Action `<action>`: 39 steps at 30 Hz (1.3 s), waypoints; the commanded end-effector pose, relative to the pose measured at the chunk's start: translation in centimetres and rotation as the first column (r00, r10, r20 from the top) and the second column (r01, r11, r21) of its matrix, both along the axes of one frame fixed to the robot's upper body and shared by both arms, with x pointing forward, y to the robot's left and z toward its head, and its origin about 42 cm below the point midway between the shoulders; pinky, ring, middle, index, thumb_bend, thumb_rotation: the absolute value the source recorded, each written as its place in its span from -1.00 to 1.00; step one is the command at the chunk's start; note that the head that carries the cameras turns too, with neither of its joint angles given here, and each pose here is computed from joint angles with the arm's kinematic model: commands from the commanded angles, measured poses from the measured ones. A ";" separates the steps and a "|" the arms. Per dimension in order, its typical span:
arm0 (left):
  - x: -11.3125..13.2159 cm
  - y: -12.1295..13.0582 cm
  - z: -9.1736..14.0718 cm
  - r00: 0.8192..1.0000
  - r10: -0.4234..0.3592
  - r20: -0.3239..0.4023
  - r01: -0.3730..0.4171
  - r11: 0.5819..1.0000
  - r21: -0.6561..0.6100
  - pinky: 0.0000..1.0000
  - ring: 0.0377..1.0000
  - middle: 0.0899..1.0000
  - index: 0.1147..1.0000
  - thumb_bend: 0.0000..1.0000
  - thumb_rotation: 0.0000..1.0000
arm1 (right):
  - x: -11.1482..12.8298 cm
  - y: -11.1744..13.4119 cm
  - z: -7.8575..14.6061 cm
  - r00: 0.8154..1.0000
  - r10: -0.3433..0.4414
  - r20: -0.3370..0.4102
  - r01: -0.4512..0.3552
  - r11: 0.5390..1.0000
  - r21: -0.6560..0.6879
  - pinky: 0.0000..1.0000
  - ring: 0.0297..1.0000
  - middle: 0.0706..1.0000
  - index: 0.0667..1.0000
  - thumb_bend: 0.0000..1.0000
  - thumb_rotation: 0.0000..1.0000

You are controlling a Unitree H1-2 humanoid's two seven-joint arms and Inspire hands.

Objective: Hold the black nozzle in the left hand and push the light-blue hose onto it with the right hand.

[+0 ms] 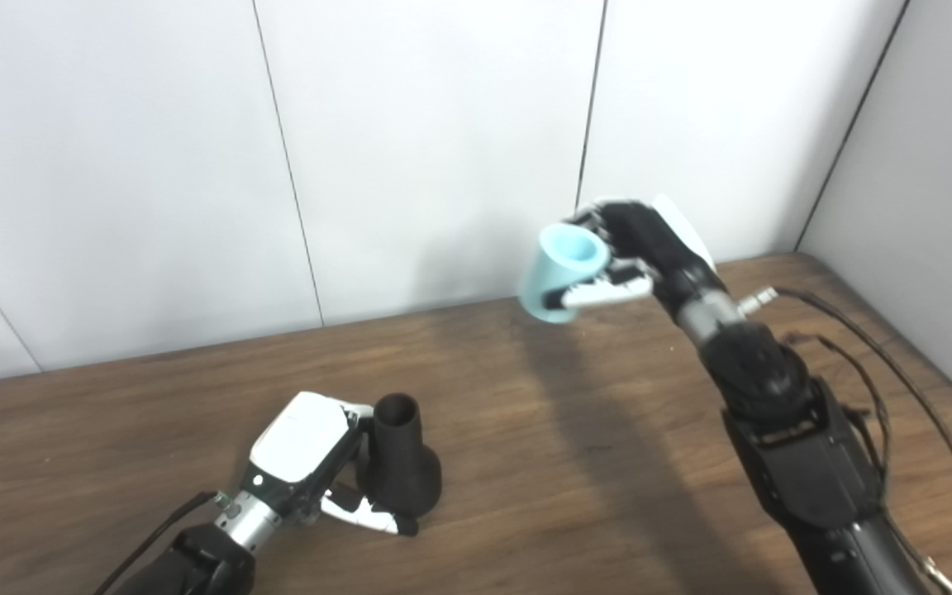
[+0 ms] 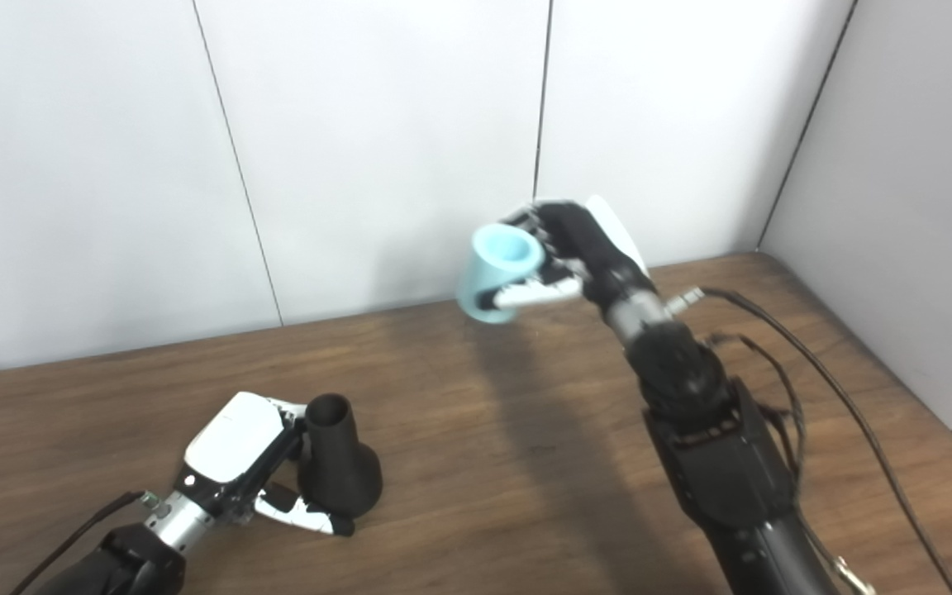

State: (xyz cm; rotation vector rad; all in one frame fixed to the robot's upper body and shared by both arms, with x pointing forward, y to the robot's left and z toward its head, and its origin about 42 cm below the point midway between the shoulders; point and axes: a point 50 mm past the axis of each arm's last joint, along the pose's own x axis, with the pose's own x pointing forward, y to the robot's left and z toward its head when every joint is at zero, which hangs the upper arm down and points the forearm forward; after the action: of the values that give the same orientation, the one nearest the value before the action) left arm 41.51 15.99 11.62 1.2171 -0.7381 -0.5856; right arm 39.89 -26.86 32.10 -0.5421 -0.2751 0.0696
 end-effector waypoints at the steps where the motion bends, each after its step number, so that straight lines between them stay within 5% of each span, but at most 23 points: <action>1: -5.9 1.4 -8.2 0.972 0.022 -0.235 0.013 0.989 0.145 -0.41 -0.25 -0.33 -0.11 0.04 -1.00 | -0.3 1.6 3.8 0.993 0.065 0.097 -0.064 0.998 -0.011 -0.59 -0.49 -0.27 -0.08 0.06 -0.99; 4: -5.9 0.8 -8.1 0.972 0.023 -0.235 0.013 0.989 0.151 -0.44 -0.28 -0.17 -0.16 0.05 -1.00 | -0.6 2.8 4.8 0.986 0.119 0.113 -0.110 0.991 -0.082 -0.58 -0.48 -0.26 -0.08 0.06 -1.00; 9: -5.7 -0.1 -7.9 0.972 0.024 -0.234 0.013 0.988 0.156 -0.44 -0.28 -0.16 -0.16 0.05 -1.00 | -1.3 5.1 4.7 0.975 0.190 0.112 -0.183 0.981 -0.064 -0.55 -0.45 -0.23 -0.10 0.06 -1.00; 12: -5.6 -0.6 -7.7 0.972 0.027 -0.235 0.012 0.987 0.160 -0.42 -0.26 -0.31 -0.12 0.04 -1.00 | -1.7 6.3 4.1 0.966 0.243 0.089 -0.240 0.970 -0.042 -0.57 -0.48 -0.26 -0.09 0.06 -1.00; 15: -5.5 -0.9 -7.5 0.972 0.028 -0.233 0.009 0.988 0.157 -0.42 -0.26 -0.17 -0.16 0.05 -1.00 | -1.9 7.2 3.7 0.959 0.275 0.067 -0.272 0.961 -0.059 -0.58 -0.51 -0.27 -0.08 0.05 -1.00; 21: -5.3 -1.3 -7.2 0.976 0.032 -0.216 0.002 0.988 0.156 -0.43 -0.28 -0.33 -0.11 0.04 -1.00 | -2.0 8.3 3.4 0.951 0.306 0.036 -0.300 0.947 -0.114 -0.51 -0.38 -0.22 -0.10 0.06 -1.00; 25: -5.3 -1.6 -7.1 0.977 0.032 -0.211 0.002 0.988 0.155 -0.46 -0.32 -0.17 -0.16 0.05 -1.00 | -2.0 8.9 2.8 0.942 0.335 0.013 -0.332 0.937 -0.103 -0.46 -0.33 -0.20 -0.11 0.06 -1.00; 39: -5.5 -2.0 -6.8 0.975 0.038 -0.217 -0.006 0.989 0.148 -0.48 -0.33 -0.16 -0.16 0.05 -1.00 | -1.9 9.6 0.5 0.931 0.358 -0.068 -0.363 0.926 -0.103 -0.38 -0.28 -0.17 -0.11 0.06 -1.00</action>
State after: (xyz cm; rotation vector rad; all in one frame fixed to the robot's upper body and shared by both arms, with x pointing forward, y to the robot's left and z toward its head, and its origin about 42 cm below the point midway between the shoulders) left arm 40.87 13.71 11.78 1.2215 -0.6996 -0.5557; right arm 37.70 -17.17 31.12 -0.5856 -0.2779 0.4693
